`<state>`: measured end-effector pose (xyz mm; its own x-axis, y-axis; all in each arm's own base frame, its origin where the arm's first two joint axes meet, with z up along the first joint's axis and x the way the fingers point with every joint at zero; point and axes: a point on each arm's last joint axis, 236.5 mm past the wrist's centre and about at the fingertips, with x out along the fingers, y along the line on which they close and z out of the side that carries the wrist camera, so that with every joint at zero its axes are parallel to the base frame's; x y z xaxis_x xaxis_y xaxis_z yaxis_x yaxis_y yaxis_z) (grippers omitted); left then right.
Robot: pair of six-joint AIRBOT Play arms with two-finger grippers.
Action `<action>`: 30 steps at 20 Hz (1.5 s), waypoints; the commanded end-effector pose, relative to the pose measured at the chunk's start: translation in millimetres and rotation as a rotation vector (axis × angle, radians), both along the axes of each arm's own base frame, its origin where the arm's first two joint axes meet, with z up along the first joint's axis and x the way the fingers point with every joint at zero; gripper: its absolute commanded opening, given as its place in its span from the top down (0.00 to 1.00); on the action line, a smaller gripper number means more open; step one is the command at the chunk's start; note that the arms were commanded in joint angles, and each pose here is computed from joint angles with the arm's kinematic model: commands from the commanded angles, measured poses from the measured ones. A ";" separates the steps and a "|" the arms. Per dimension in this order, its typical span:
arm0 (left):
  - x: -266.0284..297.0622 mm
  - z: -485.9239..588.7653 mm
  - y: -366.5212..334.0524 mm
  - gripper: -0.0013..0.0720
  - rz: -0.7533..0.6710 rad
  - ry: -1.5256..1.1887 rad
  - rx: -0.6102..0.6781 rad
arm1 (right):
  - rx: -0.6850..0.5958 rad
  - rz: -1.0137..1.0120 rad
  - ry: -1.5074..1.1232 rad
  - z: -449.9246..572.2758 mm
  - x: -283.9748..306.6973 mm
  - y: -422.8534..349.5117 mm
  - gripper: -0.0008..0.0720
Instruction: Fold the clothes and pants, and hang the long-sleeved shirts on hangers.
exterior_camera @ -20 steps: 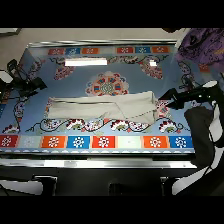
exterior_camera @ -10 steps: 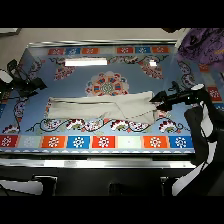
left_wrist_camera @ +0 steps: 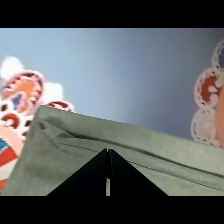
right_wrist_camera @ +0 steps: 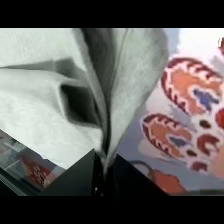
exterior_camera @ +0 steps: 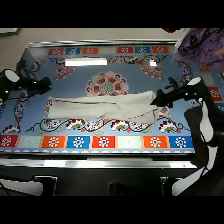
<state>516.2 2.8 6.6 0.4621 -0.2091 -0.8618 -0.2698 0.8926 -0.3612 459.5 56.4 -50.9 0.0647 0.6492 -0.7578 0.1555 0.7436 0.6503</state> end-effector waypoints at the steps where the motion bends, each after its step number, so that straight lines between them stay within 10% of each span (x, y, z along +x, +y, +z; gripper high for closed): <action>1: -1.5 -17.4 -86.8 0.96 -0.111 0.039 -0.126 | -0.156 -0.057 -0.059 57.5 -5.7 -24.4 0.94; 16: -86.1 -65.7 -544.4 0.96 -0.481 0.093 -0.636 | -0.436 -0.151 -0.254 237.1 -38.2 -71.1 0.94; 22: -112.1 -76.9 -593.7 0.96 -0.326 0.148 -0.819 | -0.433 -0.229 -0.346 274.1 -45.6 -68.8 0.94; 30: -76.8 -50.2 -527.4 0.97 -0.429 0.139 -0.720 | -0.294 -0.186 -0.412 284.3 -30.5 -31.4 0.94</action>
